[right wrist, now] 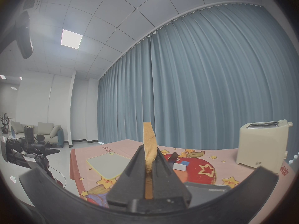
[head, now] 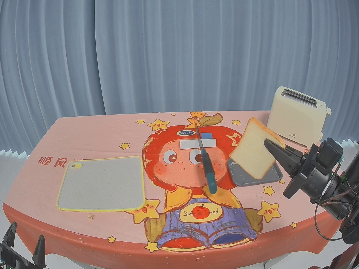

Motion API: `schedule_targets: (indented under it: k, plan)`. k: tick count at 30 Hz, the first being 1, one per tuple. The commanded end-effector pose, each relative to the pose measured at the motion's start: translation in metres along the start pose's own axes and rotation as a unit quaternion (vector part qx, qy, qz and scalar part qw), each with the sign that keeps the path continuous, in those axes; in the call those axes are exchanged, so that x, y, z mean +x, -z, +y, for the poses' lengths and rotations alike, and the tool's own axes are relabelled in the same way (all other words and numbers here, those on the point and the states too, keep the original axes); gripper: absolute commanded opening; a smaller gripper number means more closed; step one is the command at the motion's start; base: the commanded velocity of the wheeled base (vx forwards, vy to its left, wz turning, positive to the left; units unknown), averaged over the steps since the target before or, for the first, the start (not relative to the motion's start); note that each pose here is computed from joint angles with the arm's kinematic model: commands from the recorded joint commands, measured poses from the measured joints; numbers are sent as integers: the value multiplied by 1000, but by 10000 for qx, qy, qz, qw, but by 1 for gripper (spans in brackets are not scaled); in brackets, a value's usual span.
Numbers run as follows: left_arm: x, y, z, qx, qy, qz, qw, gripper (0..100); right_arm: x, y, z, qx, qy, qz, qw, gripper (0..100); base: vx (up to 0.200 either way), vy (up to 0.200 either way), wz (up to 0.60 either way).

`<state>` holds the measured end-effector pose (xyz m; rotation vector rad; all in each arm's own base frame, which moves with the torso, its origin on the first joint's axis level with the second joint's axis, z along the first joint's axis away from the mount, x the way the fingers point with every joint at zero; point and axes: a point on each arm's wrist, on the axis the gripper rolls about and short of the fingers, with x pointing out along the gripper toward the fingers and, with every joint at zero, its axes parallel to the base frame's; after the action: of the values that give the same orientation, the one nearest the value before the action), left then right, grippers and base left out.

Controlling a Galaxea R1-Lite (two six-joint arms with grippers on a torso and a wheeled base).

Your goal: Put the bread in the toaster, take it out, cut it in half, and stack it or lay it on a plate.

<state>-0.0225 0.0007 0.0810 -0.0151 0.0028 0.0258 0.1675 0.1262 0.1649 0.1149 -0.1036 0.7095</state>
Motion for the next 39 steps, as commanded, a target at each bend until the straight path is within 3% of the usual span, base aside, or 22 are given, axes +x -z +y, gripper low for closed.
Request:
schedule_targets:
  k: [1,17,35,39]
  plan:
    - [1,5,0,9,5,93,10000,100,1,1,0,3,-15,14,10000,0,0,200,0]
    - [1,5,0,9,-3,92,10000,100,1,3,5,112,-110,60,9999,0,0,200,0]
    - [1,5,0,9,-3,92,10000,100,3,6,11,225,-247,135,9994,0,0,0,0]
    - [1,5,0,9,-3,92,10000,100,4,5,11,394,-250,93,9989,0,0,0,0]
